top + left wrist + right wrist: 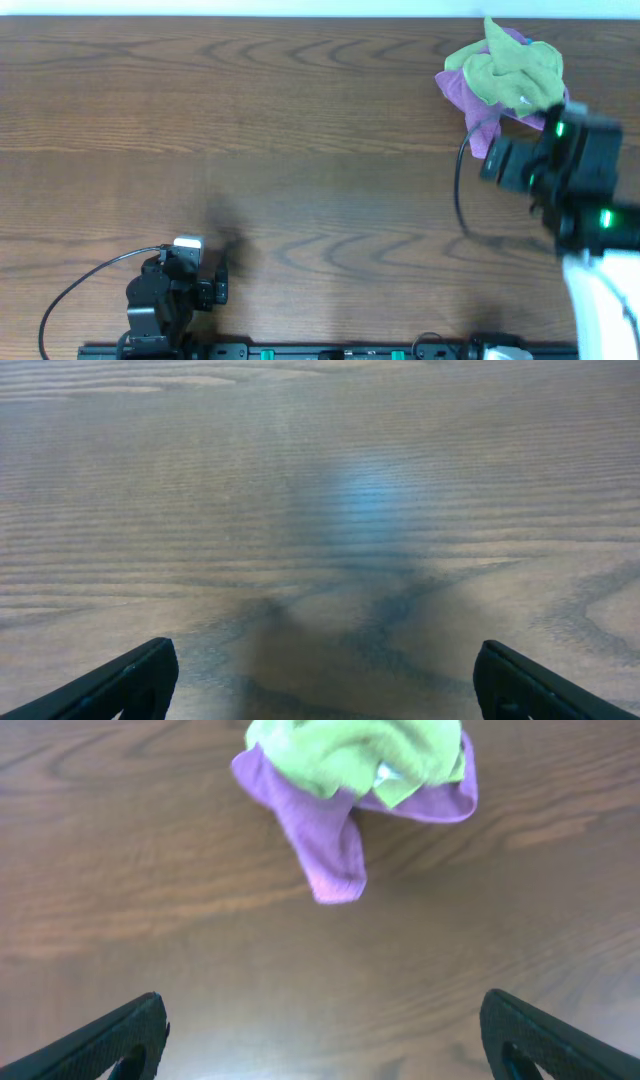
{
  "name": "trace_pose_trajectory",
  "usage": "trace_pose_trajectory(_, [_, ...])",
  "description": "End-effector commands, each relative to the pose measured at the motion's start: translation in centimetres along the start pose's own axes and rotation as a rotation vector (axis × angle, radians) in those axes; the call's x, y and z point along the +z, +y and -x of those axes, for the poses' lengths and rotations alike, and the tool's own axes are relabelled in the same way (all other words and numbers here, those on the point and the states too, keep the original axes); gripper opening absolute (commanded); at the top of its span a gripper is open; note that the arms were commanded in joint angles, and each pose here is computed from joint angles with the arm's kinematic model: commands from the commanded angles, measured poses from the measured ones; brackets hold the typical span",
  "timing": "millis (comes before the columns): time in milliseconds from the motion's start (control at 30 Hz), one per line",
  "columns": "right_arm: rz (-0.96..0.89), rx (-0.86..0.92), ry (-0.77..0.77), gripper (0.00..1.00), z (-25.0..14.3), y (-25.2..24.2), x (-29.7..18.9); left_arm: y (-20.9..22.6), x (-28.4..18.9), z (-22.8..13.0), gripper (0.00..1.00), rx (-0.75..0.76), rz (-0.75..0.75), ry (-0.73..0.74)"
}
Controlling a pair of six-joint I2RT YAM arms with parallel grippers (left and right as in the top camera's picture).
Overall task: Fold the cloth
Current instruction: 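Reach the right gripper to the cloth pile and grasp the green cloth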
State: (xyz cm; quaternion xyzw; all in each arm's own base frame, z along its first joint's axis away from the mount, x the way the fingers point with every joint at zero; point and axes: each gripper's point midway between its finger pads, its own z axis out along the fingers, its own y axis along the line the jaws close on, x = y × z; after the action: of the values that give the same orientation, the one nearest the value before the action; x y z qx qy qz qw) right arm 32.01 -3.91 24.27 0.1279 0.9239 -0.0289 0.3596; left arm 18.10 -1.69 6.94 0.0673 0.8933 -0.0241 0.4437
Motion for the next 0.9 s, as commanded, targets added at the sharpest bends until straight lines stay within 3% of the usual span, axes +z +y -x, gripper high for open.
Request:
trace_pose_trajectory(0, [-0.057, 0.034, 0.019, 0.99, 3.0, -1.3, 2.1, 0.1, 0.4, -0.9, 0.95, -0.009, 0.008, 0.026])
trace_pose_trajectory(300, [-0.123, 0.085, 0.115, 0.99, 7.6, -4.0, 12.1, 0.1, 0.4, -0.9, 0.96, -0.009, 0.008, 0.026])
trace_pose_trajectory(500, [-0.077, 0.082, 0.073, 0.99, 9.8, -4.2, 18.7, 0.1, 0.4, -0.9, 0.95, -0.009, 0.008, 0.026])
trace_pose_trajectory(867, [-0.064, 0.084, -0.015, 0.99, 11.3, -4.1, 23.0, 0.1, 0.4, -0.9, 0.95, -0.009, 0.008, 0.026])
